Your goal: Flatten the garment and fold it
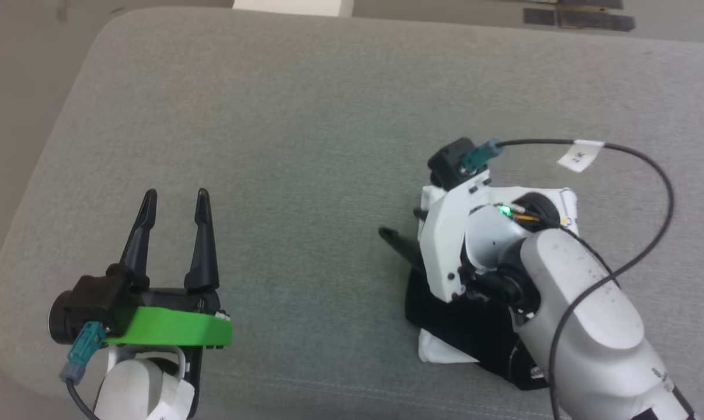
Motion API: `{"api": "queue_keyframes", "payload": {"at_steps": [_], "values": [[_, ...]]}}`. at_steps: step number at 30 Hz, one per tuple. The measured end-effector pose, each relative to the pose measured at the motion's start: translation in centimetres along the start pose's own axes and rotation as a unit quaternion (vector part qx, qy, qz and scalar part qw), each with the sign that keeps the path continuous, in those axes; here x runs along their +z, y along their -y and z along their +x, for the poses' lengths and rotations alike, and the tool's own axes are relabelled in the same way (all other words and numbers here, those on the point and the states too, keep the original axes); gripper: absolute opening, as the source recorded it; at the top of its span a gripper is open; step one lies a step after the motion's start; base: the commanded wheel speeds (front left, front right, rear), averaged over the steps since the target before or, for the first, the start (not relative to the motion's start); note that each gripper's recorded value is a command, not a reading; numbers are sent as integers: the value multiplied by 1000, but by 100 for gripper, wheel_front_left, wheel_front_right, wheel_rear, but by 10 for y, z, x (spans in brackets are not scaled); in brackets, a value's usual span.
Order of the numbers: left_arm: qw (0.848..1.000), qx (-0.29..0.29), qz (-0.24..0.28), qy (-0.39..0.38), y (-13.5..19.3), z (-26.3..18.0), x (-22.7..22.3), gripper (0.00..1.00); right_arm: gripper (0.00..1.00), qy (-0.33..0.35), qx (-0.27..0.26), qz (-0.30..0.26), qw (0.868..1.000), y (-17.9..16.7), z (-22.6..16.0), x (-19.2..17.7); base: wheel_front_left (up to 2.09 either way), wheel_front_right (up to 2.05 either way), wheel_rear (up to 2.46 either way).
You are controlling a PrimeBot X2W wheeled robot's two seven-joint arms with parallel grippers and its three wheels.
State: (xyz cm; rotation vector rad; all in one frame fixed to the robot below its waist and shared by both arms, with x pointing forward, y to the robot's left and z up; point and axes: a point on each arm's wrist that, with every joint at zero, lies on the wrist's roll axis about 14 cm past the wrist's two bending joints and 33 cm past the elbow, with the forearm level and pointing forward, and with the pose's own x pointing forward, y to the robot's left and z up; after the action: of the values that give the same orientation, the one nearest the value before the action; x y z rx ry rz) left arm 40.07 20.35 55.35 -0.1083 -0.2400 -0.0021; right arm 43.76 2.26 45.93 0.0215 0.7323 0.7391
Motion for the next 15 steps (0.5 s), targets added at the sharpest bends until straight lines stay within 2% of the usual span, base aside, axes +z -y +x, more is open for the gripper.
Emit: {"api": "queue_keyframes", "payload": {"at_steps": [4,7,10,15], "values": [[1000,-11,-4,6,7,2,4,100,100,87,-23,-5,996,14,-27,35,0,0,0],[1000,-20,-4,14,13,4,8,100,100,136,-89,-24,986,51,-59,47,0,0,0],[999,-26,-3,19,18,5,11,100,100,148,-167,-15,975,94,-93,28,0,0,0],[999,-37,-6,22,26,8,12,100,100,116,-227,45,966,120,-117,-30,0,0,0]]}}
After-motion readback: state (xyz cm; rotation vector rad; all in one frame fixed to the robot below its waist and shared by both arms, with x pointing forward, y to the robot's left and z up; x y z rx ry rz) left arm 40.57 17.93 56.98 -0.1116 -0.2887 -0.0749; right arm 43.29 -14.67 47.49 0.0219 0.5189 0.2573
